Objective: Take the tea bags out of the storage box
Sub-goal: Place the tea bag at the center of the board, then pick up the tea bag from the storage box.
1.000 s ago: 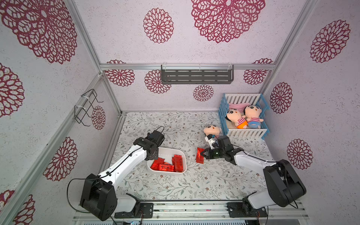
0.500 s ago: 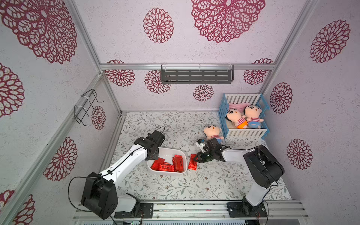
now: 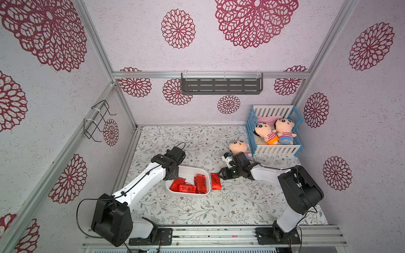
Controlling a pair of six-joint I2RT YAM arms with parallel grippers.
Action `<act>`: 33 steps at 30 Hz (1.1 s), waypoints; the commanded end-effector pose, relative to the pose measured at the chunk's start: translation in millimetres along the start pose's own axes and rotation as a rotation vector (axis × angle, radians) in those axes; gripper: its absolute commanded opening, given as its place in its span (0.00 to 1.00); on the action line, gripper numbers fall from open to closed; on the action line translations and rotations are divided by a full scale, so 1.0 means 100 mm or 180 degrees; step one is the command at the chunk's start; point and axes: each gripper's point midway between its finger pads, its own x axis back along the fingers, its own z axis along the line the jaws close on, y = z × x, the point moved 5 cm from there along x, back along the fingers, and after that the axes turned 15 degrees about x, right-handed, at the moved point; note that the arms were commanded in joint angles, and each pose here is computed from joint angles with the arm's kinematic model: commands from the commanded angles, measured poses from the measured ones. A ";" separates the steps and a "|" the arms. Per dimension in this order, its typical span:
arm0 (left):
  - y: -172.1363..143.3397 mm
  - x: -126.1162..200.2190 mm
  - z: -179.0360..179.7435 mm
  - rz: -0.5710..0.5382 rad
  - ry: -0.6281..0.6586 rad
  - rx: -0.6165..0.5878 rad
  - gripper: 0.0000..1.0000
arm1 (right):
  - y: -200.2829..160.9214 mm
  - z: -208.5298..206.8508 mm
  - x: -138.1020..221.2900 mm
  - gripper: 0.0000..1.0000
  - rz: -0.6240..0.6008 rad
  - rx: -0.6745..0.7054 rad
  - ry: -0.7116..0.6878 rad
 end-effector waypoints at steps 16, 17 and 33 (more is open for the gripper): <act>0.01 0.03 0.05 -0.0047 0.0043 -0.0024 0.00 | 0.61 1.69 0.15 0.42 -0.0685 0.1042 0.0884; 0.02 0.04 0.05 -0.0050 0.0042 -0.0017 0.00 | 0.58 1.70 0.11 0.42 -0.0686 0.1203 0.0935; 0.01 0.00 0.05 -0.0020 0.0074 -0.0031 0.00 | 0.24 1.84 -0.42 0.46 -0.0258 0.2112 0.1213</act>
